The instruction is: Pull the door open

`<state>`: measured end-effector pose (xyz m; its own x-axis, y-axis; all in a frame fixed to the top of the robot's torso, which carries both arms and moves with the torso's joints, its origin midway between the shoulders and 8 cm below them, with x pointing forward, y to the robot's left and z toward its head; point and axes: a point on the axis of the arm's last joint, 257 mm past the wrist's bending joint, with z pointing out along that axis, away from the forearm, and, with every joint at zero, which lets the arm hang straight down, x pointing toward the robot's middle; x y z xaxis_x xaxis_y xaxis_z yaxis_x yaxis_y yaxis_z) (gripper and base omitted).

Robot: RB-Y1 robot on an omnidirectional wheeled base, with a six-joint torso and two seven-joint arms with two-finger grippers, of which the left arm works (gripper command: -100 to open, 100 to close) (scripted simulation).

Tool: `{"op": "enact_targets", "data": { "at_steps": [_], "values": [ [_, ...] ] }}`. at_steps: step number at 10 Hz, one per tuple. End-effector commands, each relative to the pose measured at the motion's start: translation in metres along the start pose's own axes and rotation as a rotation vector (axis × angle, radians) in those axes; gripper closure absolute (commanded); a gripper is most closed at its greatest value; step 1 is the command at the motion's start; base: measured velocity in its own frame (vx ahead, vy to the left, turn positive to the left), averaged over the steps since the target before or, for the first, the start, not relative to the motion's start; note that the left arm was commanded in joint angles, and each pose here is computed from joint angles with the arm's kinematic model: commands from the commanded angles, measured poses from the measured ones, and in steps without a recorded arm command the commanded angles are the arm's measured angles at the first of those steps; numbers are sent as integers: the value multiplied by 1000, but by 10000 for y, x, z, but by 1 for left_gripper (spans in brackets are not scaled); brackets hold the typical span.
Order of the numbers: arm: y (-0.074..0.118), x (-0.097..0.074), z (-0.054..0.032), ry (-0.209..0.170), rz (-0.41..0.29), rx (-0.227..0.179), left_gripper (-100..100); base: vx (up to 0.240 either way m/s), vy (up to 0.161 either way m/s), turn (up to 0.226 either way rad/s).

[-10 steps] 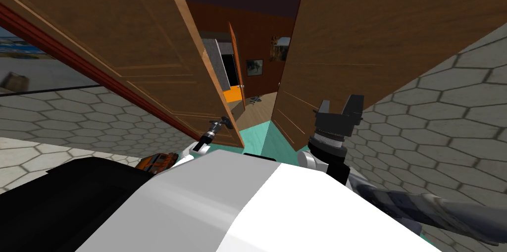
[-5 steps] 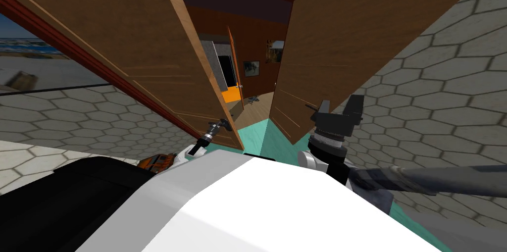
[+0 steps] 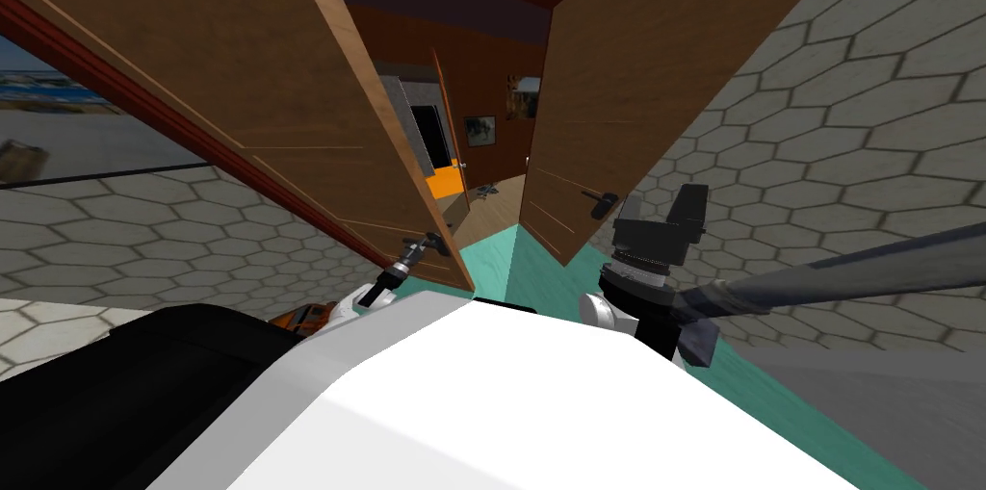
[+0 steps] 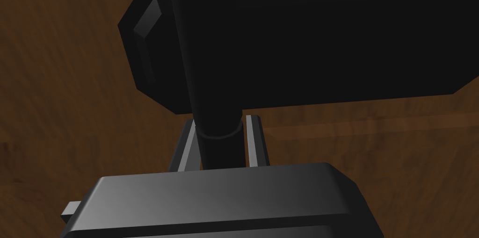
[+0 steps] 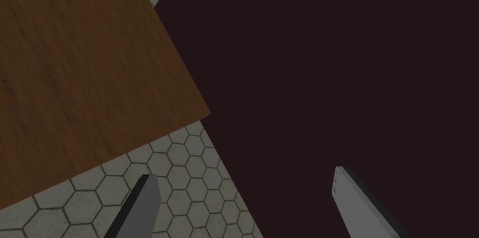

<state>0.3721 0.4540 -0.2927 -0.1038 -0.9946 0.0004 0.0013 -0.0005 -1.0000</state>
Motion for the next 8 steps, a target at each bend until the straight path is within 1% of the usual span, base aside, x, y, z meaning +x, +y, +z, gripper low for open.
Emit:
{"op": "enact_targets", "data": {
  "at_steps": [1,3,4,5,6,8],
  "values": [
    [7,-3,-91,11,0,-2,100,-182,64,-124],
    [0,-3,-155,26,0,-1,100,-193,70,-98],
    [19,16,-129,24,-1,-4,100,-90,25,-27],
    [32,21,-181,36,-2,-6,100,-150,67,-134],
    [31,19,-191,38,-1,-6,100,-194,87,-178],
    [23,12,-239,51,-1,-4,100,-191,59,-132]
  ]
}}
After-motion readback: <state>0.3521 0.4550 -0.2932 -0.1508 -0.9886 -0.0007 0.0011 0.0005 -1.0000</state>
